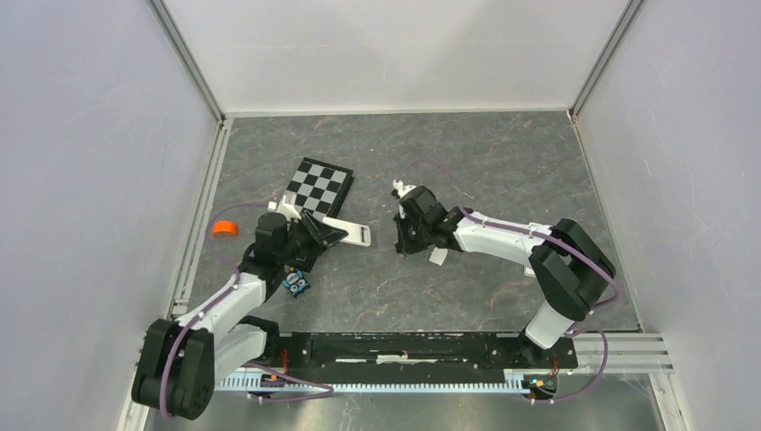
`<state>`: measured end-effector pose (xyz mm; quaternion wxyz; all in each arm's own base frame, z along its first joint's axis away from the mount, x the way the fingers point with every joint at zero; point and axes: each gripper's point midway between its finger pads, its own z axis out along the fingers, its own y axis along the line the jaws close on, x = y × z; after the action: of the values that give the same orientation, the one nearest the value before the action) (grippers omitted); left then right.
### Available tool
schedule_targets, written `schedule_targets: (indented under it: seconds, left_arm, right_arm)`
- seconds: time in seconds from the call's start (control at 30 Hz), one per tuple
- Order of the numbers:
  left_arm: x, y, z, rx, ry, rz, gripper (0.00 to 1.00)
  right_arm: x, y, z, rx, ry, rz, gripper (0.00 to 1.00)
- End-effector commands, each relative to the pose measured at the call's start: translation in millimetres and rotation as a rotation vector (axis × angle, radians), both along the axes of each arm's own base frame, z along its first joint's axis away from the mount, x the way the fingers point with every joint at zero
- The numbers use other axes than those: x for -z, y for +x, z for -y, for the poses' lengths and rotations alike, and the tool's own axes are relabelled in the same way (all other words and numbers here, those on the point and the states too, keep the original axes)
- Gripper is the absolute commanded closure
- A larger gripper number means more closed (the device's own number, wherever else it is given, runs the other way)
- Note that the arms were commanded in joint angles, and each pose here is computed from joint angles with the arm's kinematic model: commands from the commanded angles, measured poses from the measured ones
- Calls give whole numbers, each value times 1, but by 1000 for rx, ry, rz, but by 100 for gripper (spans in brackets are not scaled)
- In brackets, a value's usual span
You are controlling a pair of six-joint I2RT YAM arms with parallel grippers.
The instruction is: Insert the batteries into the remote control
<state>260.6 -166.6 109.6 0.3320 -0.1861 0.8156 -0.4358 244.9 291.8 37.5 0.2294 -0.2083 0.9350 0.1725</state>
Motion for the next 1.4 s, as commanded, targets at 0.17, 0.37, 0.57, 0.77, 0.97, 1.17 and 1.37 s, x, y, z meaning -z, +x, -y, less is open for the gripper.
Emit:
schedule_targets:
  seconds: [0.17, 0.37, 0.57, 0.77, 0.97, 1.17, 1.37]
  left_arm:
    - [-22, 20, 17, -10, -117, 119, 98]
    - [-19, 18, 17, 2, -106, 136, 98]
    - [-25, 17, 19, 15, -115, 173, 98]
    - [-27, 16, 18, 9, -124, 179, 98]
    - [-31, 16, 18, 7, -130, 186, 98]
    - [-35, 16, 19, 7, -151, 185, 98]
    - [-42, 16, 20, 5, -176, 199, 98]
  right_arm:
    - [-83, 29, -78, 137, 488, -74, 100]
    - [-90, 35, -88, 163, 525, -99, 100]
    - [-82, 41, -81, 207, 462, -104, 97]
    - [-83, 49, -75, 233, 422, -62, 95]
    - [-83, 56, -73, 251, 401, -44, 94]
    - [-79, 54, -78, 231, 415, -79, 93]
    - [-77, 52, -77, 235, 412, -102, 83]
